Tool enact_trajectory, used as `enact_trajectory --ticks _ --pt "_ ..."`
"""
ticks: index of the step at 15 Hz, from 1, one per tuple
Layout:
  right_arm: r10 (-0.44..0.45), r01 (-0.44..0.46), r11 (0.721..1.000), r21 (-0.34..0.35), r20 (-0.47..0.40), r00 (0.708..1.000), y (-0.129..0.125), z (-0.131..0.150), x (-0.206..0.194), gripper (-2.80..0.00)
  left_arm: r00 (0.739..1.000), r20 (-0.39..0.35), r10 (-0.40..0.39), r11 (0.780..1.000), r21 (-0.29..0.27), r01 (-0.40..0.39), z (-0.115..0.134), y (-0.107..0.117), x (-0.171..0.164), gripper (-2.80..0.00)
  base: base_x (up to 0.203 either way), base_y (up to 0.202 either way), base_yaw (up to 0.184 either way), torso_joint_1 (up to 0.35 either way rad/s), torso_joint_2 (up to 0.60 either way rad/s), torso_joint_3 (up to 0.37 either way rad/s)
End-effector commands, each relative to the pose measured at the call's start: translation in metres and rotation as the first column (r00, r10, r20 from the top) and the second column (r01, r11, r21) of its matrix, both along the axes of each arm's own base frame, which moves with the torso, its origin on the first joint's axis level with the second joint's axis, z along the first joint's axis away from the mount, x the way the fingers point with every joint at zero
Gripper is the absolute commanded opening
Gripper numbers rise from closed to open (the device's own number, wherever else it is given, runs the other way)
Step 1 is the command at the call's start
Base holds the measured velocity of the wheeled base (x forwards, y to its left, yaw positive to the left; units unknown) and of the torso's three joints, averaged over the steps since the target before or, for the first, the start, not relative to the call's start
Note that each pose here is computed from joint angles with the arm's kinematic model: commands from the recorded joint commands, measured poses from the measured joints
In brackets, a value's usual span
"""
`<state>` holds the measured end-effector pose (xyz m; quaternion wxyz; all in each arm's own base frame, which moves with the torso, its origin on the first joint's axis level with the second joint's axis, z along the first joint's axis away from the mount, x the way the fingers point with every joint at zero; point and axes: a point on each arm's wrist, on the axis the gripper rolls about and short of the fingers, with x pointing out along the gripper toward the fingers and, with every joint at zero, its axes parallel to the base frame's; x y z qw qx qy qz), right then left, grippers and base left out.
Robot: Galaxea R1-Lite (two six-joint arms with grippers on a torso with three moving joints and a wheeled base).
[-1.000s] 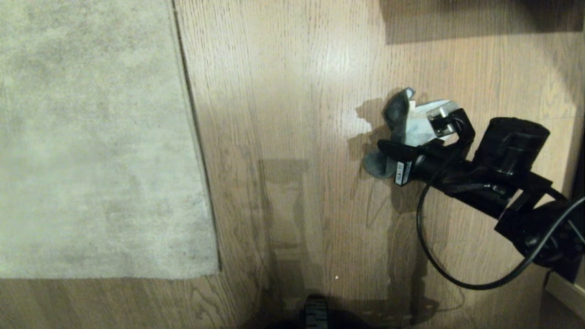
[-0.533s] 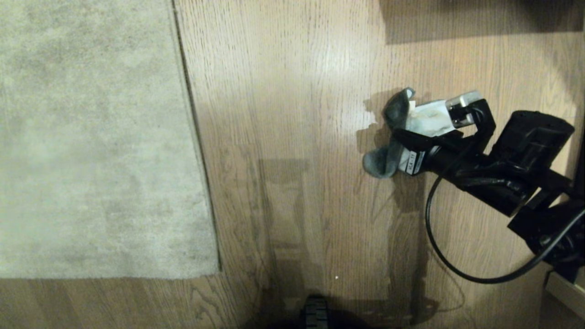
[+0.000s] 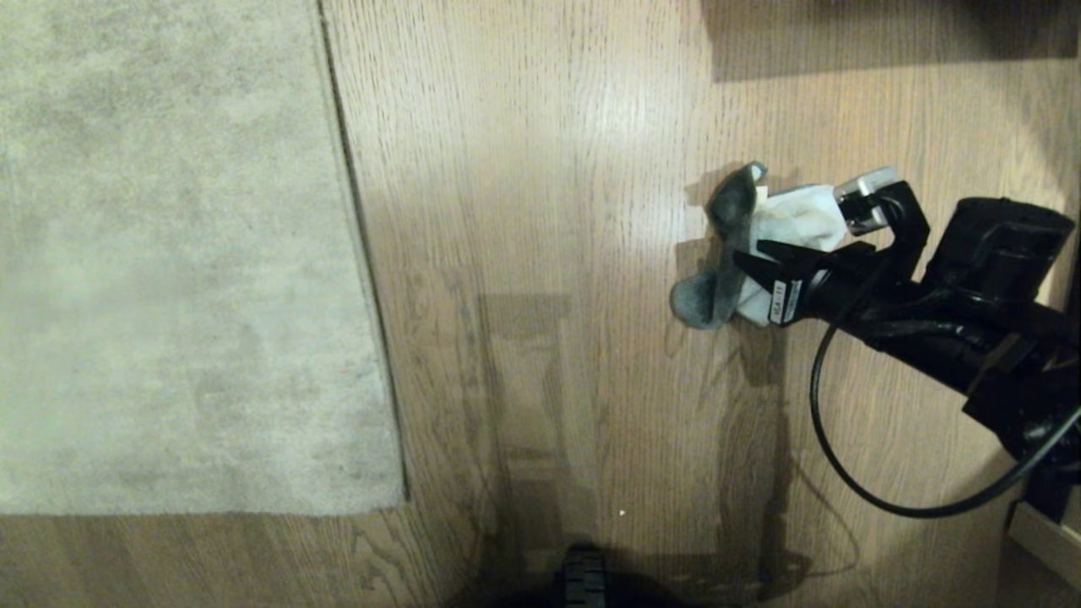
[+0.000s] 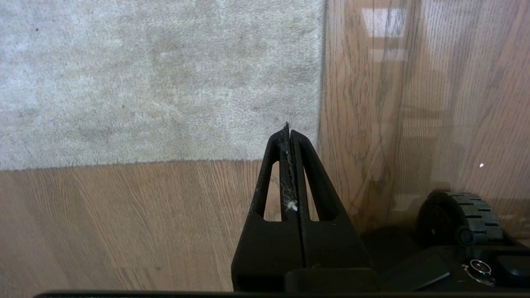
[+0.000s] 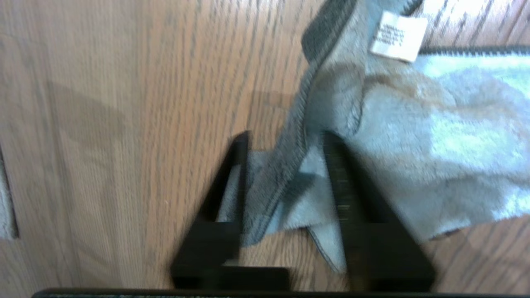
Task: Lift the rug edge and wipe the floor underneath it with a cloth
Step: Pick up the rag
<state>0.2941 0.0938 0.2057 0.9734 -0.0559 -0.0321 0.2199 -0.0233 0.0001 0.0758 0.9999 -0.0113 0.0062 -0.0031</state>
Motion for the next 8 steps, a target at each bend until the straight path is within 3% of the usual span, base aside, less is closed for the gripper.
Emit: enact_trajectory --ticks 1,8 --pt "-0.013 0.013 1.0 -0.006 -0.006 1.0 -0.002 0.001 0.001 0.0 1.0 0.0 0.0 1.0 0.0 0.0 0.0 0.0 0.0 -2.8 0.0 0.0 0.0 0.0 0.0 0.0" --pt "-0.143 0.142 0.99 -0.012 -0.029 0.989 0.005 -0.001 0.035 0.0 1.0 0.0 0.0 1.0 0.0 0.0 0.0 0.0 0.0 -2.8 0.0 0.0 0.0 0.0 0.0 0.0"
